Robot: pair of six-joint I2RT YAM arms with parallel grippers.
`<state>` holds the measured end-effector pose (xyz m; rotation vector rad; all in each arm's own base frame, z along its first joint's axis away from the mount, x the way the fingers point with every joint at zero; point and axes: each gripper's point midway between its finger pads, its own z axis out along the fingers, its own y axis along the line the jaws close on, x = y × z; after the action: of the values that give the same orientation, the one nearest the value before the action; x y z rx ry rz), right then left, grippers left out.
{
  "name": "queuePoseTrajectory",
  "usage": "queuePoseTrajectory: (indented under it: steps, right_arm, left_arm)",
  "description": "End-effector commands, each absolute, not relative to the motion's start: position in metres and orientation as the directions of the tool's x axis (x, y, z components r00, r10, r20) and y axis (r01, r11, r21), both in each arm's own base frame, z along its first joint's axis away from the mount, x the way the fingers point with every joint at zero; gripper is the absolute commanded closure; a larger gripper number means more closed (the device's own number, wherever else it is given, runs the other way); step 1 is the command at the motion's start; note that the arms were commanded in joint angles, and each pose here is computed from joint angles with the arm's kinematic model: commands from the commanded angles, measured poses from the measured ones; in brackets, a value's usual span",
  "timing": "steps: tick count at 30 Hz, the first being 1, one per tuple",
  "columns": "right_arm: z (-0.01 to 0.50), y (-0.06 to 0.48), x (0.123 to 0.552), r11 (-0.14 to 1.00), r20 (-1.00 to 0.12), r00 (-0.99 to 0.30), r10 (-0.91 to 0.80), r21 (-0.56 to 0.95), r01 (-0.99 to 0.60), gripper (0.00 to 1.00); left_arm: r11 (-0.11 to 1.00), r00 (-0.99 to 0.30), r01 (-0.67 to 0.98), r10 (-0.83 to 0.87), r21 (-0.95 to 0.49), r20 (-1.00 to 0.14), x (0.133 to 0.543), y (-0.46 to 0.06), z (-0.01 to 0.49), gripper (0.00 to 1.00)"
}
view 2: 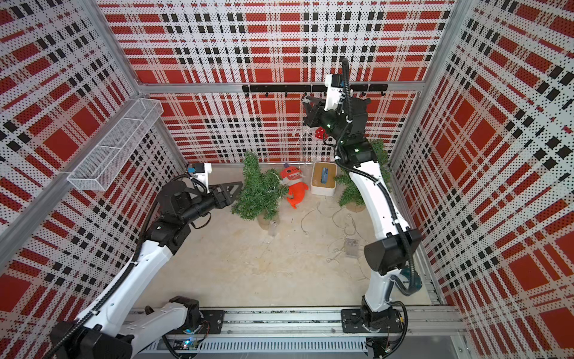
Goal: Wrap string light around the christmas tree
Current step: Wrap the light string around the Christmas tree.
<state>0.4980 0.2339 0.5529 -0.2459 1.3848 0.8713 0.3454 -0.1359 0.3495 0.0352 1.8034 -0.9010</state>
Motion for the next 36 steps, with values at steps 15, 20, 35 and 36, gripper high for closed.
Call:
queuePoseTrajectory:
  steps: [15,20,35,36]
  right_arm:
    - [0.512,0.36,0.532,0.363,-0.846,-0.072,0.528,0.301,-0.882,1.0]
    - [0.508,0.37,0.525,0.305,-0.841,-0.109,0.53,0.309,-0.901,1.0]
    - [0.51,0.401,0.489,0.159,-0.844,-0.183,0.505,0.299,-0.941,1.0]
    - [0.509,0.402,0.487,0.15,-0.844,-0.19,0.502,0.302,-0.942,1.0]
  left_arm:
    - [0.763,-0.079,0.603,-0.231,-0.231,-0.97,0.486,-0.14,0.401,0.12]
    - [0.704,-0.053,0.679,-0.234,-0.207,-0.971,0.5,-0.173,0.395,0.06]
    - [0.672,-0.045,0.715,-0.233,-0.194,-0.972,0.544,-0.205,0.403,0.23]
    - [0.671,-0.053,0.714,-0.235,-0.201,-0.971,0.545,-0.205,0.401,0.31]
